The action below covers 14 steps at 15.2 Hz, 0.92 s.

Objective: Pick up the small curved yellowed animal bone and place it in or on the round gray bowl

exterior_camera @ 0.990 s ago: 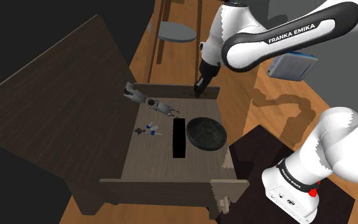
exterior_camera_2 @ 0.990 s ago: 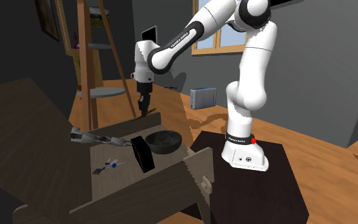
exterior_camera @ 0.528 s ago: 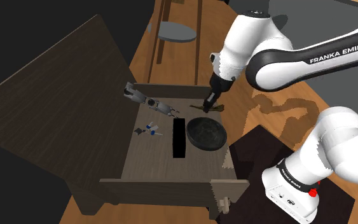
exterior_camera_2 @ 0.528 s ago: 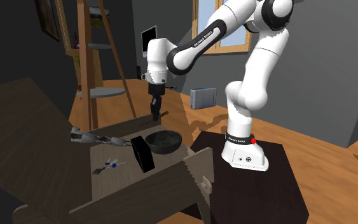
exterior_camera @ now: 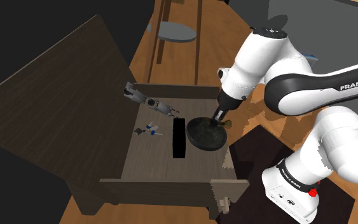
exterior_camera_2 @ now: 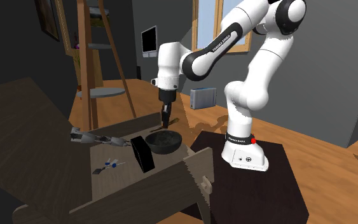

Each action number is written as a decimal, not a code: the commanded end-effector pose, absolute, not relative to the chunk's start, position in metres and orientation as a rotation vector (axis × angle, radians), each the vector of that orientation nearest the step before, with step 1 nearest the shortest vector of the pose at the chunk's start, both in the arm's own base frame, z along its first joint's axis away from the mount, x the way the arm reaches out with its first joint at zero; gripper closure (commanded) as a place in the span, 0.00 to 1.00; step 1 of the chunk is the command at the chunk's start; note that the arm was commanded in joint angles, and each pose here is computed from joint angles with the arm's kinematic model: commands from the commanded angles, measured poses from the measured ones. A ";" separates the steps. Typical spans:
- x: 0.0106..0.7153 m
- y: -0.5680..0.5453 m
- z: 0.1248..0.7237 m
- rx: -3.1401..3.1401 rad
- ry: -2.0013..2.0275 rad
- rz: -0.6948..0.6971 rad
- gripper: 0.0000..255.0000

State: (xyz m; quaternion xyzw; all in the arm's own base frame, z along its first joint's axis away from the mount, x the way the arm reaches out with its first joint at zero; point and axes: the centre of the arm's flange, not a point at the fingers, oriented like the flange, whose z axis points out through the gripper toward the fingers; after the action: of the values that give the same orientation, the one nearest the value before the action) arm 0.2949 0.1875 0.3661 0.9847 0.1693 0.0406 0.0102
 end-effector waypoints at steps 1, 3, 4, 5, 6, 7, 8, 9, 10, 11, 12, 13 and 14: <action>0.293 0.187 0.356 3.074 0.528 0.128 1.00; 0.293 0.187 0.345 3.074 0.528 0.128 1.00; 0.293 0.187 0.340 3.074 0.528 0.128 1.00; 0.293 0.187 0.335 3.074 0.528 0.128 1.00; 0.293 0.187 0.330 3.074 0.528 0.128 1.00; 0.293 0.187 0.324 3.074 0.528 0.128 1.00; 0.293 0.187 0.319 3.074 0.528 0.128 1.00; 0.293 0.187 0.314 3.074 0.528 0.128 1.00; 0.293 0.187 0.310 3.074 0.528 0.128 1.00; 0.293 0.187 0.310 3.074 0.528 0.128 1.00; 0.293 0.187 0.310 3.074 0.528 0.128 1.00; 0.293 0.187 0.310 3.074 0.528 0.128 1.00; 0.293 0.187 0.310 3.074 0.528 0.128 1.00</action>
State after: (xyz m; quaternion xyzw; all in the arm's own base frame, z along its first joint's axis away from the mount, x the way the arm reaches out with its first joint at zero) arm 0.2935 0.1872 0.3105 0.9847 0.1692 0.0406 0.0102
